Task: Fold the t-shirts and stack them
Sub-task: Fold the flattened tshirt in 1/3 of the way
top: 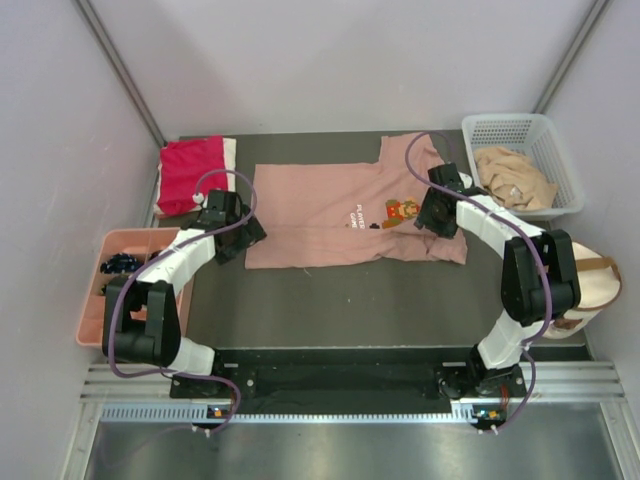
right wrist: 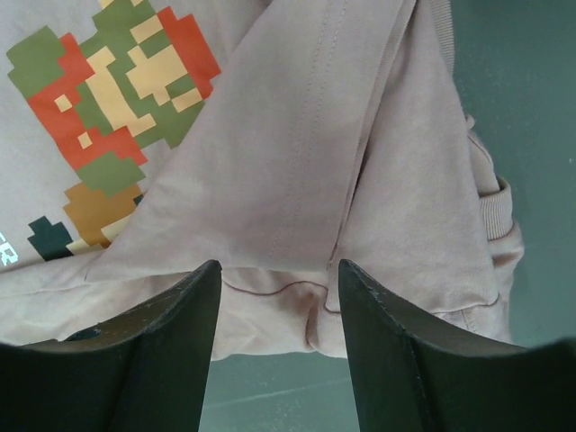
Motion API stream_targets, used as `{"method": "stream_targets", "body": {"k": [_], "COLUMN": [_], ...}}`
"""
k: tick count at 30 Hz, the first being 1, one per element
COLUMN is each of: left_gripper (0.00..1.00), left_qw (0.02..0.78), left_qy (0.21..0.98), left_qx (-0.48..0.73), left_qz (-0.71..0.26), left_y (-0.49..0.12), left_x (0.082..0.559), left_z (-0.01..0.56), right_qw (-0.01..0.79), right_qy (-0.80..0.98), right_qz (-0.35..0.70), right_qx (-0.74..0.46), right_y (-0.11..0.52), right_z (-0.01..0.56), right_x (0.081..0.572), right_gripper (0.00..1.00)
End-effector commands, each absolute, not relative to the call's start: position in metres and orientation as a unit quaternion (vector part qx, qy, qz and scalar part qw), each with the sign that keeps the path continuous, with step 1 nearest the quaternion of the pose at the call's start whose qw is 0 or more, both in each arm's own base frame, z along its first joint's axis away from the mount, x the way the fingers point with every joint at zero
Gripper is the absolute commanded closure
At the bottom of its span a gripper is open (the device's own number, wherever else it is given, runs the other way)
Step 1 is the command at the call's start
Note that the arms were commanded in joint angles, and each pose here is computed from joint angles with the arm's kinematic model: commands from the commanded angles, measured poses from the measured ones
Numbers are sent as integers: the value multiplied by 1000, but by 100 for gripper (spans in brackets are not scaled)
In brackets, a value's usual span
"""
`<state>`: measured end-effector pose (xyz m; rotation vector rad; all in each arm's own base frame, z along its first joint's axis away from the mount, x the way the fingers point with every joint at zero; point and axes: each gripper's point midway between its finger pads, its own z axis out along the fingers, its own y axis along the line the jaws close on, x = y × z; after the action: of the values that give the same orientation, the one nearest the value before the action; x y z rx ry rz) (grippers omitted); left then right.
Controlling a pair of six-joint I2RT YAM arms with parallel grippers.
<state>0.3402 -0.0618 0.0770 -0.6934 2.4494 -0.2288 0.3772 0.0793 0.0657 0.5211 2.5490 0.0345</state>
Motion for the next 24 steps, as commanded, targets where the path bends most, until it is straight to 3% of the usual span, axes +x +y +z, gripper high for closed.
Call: {"method": "stream_targets", "body": {"k": [1, 7, 18, 22, 24], "left_gripper": [1, 1, 1, 1, 1], "left_qw": [305, 302, 300, 297, 297], "left_qy": [911, 912, 913, 914, 914], "left_qx": [-261, -262, -262, -262, -263], "left_qz": [-93, -90, -88, -87, -87], "left_y": [-63, -62, -62, -62, -62], "left_x": [342, 341, 342, 341, 342], "left_z": [84, 82, 80, 78, 78], "right_qw": [276, 271, 261, 259, 258], "right_qy": [939, 939, 942, 942, 942], "right_qz": [-5, -10, -22, -24, -26], "right_qx": [207, 209, 211, 210, 211], "right_y": [73, 72, 69, 69, 68], "right_z": [67, 63, 53, 50, 47], "right_x": [379, 378, 375, 376, 376], "right_gripper": [46, 53, 55, 60, 69]}}
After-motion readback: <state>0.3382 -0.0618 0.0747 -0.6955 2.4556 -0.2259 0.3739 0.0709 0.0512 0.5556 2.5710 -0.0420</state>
